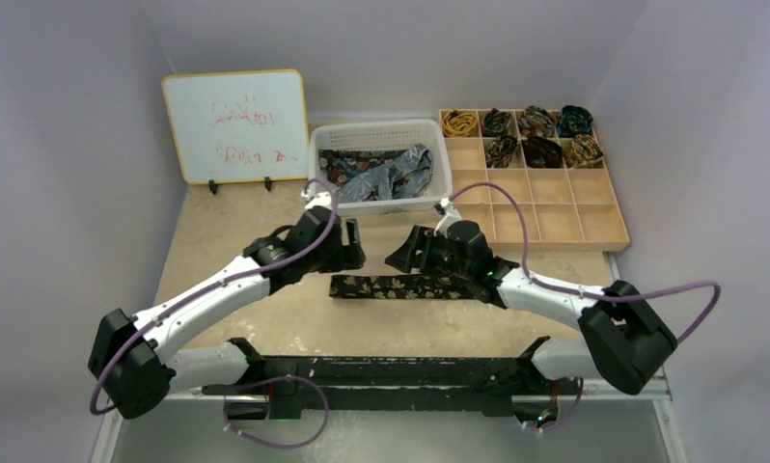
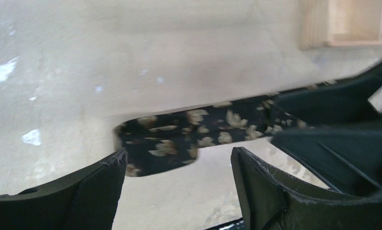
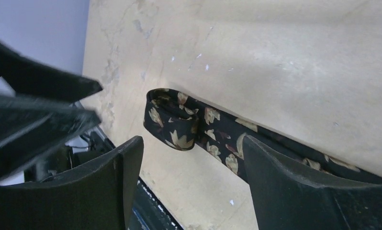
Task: Roll the ties
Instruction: Roll the tie at the center of the board.
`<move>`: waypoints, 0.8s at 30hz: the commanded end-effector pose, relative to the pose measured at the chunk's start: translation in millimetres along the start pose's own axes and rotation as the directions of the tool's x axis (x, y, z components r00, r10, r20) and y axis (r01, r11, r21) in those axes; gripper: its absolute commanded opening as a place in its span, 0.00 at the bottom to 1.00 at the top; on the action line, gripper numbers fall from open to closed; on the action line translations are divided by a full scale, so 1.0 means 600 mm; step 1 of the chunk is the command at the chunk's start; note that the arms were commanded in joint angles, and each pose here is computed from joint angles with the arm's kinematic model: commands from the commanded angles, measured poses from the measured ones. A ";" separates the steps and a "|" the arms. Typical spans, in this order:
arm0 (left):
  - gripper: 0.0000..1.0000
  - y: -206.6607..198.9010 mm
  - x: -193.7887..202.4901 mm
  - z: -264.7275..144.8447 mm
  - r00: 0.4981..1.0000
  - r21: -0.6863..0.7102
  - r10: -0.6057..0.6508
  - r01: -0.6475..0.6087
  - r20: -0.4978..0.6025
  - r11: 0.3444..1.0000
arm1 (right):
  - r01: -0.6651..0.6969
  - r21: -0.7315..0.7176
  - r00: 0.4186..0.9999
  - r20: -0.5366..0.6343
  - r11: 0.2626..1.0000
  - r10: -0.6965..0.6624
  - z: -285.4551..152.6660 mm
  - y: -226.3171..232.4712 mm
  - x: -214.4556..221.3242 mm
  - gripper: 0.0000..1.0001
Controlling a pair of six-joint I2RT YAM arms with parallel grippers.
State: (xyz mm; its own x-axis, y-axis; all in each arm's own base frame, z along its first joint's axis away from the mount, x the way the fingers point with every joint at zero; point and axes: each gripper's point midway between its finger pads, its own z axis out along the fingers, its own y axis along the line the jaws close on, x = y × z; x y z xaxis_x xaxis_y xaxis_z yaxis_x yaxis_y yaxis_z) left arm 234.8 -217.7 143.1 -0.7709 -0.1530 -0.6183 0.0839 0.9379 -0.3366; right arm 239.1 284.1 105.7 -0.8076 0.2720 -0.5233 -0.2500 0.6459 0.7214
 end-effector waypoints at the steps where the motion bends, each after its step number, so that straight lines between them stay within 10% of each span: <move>1: 0.78 0.070 0.019 0.019 0.988 0.011 -0.143 0.144 -0.061 0.989 | 0.101 -0.123 0.993 -0.050 0.987 -0.108 0.028 0.047 0.001 0.77; 10: 0.80 0.160 0.050 0.030 0.916 0.076 -0.381 0.392 -0.128 0.917 | 0.051 -0.037 0.981 -0.186 0.998 -0.057 0.085 0.063 0.077 0.71; 24: 0.82 0.166 0.067 0.032 0.891 0.157 -0.416 0.444 -0.179 0.882 | 0.058 0.149 0.966 -0.256 0.987 -0.018 0.110 0.001 0.111 0.51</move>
State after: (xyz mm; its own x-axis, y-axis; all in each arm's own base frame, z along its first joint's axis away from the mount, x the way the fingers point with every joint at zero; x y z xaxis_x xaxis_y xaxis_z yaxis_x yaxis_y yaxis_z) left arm 224.2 -131.5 65.2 -0.8317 -0.4878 -0.2652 -0.2207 0.7288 -0.6482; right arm 211.9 351.8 45.5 -0.9108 0.0510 -0.4098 -0.2505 0.7207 0.6465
